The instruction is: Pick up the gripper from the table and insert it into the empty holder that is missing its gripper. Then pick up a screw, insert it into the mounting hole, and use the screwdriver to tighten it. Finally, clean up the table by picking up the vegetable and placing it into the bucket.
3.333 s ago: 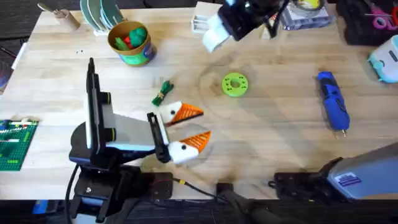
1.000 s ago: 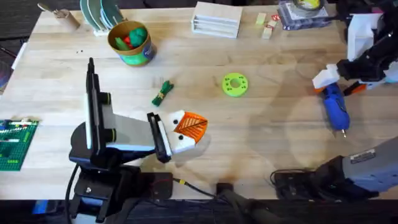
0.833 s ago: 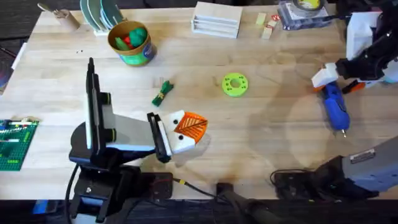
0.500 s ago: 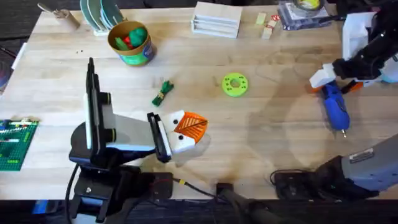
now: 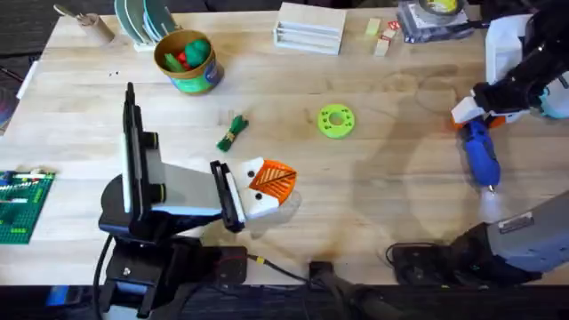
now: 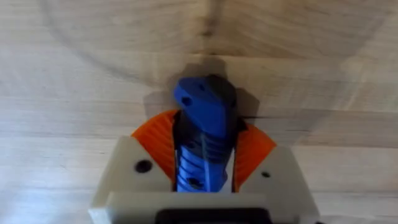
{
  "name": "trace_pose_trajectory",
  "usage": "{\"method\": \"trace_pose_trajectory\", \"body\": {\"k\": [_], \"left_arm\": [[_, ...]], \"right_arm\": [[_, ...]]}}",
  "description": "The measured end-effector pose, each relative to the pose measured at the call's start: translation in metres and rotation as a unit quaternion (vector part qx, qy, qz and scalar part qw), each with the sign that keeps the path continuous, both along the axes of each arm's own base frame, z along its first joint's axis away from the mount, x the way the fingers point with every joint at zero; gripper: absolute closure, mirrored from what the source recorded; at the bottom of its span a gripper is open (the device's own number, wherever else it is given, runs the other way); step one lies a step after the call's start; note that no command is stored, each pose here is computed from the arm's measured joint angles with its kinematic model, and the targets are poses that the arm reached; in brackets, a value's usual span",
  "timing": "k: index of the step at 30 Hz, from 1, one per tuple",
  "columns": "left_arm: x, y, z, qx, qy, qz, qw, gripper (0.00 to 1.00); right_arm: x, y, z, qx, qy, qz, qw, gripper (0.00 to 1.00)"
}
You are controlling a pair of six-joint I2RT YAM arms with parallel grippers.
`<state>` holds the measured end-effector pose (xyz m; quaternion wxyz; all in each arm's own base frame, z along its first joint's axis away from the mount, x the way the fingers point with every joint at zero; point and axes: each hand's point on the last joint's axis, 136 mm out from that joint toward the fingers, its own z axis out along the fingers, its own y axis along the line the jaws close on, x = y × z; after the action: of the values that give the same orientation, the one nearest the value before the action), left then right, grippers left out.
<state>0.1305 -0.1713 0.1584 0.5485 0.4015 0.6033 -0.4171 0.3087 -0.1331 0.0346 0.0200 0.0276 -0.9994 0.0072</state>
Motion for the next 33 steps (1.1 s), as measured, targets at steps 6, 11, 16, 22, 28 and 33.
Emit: {"method": "trace_pose_trajectory", "body": {"k": [6,11,16,22,28,33], "left_arm": [[0.000,0.000,0.000,0.000,0.000,0.000,1.000,0.995],[0.000,0.000,0.000,0.000,0.000,0.000,1.000,0.995],[0.000,0.000,0.000,0.000,0.000,0.000,1.000,0.995],[0.000,0.000,0.000,0.000,0.000,0.001,1.000,0.995],[0.001,0.000,0.000,0.000,0.000,0.002,1.000,0.995],[0.001,0.000,0.000,0.000,0.000,0.002,1.000,0.995]], "right_arm": [[0.001,-0.002,0.000,-0.006,0.000,0.001,1.000,0.808],[0.001,-0.002,-0.002,-0.005,0.001,0.002,1.000,0.983],[0.001,-0.002,-0.002,-0.005,0.001,0.002,1.000,0.976],[0.005,0.002,0.002,0.005,-0.005,-0.014,1.000,0.976],[0.026,0.001,0.022,0.000,-0.056,-0.029,0.998,0.976],[0.045,-0.006,0.089,-0.037,-0.173,-0.055,0.983,0.976]]}}
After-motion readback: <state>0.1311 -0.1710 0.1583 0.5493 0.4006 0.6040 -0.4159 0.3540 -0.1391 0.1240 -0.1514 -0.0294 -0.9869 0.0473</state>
